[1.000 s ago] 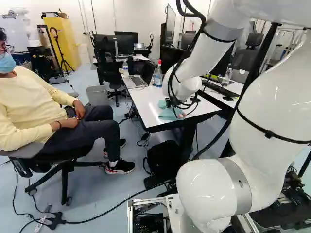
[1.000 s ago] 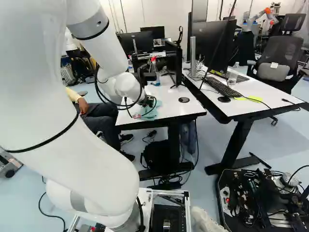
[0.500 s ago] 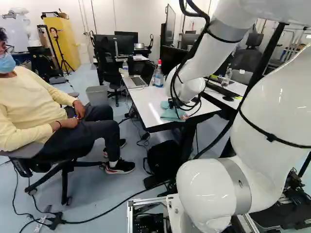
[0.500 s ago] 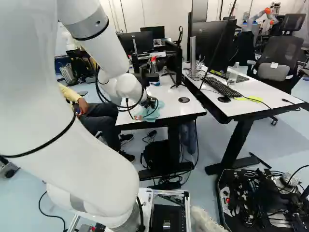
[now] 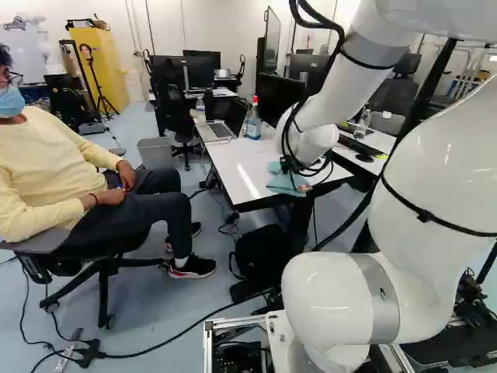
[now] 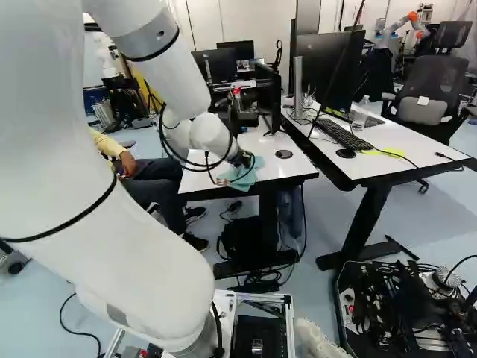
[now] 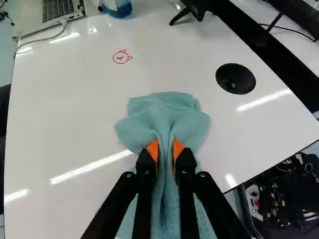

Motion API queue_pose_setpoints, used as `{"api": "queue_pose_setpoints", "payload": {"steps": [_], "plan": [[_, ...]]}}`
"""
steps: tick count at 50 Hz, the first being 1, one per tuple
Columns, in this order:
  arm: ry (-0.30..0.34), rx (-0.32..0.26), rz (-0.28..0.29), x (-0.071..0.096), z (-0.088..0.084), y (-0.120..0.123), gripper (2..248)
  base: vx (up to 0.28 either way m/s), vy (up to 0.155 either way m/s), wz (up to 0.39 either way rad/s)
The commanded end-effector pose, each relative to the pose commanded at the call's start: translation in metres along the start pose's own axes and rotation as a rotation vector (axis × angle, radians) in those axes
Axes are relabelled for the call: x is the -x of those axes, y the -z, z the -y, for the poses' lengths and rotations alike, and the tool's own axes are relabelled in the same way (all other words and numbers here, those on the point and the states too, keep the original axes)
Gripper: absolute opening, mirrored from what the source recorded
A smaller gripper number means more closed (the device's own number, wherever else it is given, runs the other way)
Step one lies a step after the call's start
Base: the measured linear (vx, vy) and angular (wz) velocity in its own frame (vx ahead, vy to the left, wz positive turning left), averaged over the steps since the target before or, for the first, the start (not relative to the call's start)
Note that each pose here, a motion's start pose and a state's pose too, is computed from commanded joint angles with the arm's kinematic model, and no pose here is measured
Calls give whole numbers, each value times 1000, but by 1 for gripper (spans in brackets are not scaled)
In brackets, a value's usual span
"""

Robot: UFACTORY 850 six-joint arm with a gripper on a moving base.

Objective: Clean the table with the green towel

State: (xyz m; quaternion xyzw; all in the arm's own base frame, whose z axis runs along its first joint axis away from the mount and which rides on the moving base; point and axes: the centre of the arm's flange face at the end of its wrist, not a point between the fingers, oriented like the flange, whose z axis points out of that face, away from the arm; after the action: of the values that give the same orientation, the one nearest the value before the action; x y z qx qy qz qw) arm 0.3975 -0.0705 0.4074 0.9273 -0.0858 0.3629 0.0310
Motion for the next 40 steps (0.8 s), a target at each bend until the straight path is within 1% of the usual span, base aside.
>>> {"api": "queue_pose_setpoints", "payload": {"steps": [24, 32, 40], "plan": [[-54, 50, -3, -26, -32, -23, 54, 0, 0, 0], [-55, 51, -6, -38, -34, -34, 54, 0, 0, 0], [-48, 45, -9, -49, -30, -44, 54, 0, 0, 0]]}}
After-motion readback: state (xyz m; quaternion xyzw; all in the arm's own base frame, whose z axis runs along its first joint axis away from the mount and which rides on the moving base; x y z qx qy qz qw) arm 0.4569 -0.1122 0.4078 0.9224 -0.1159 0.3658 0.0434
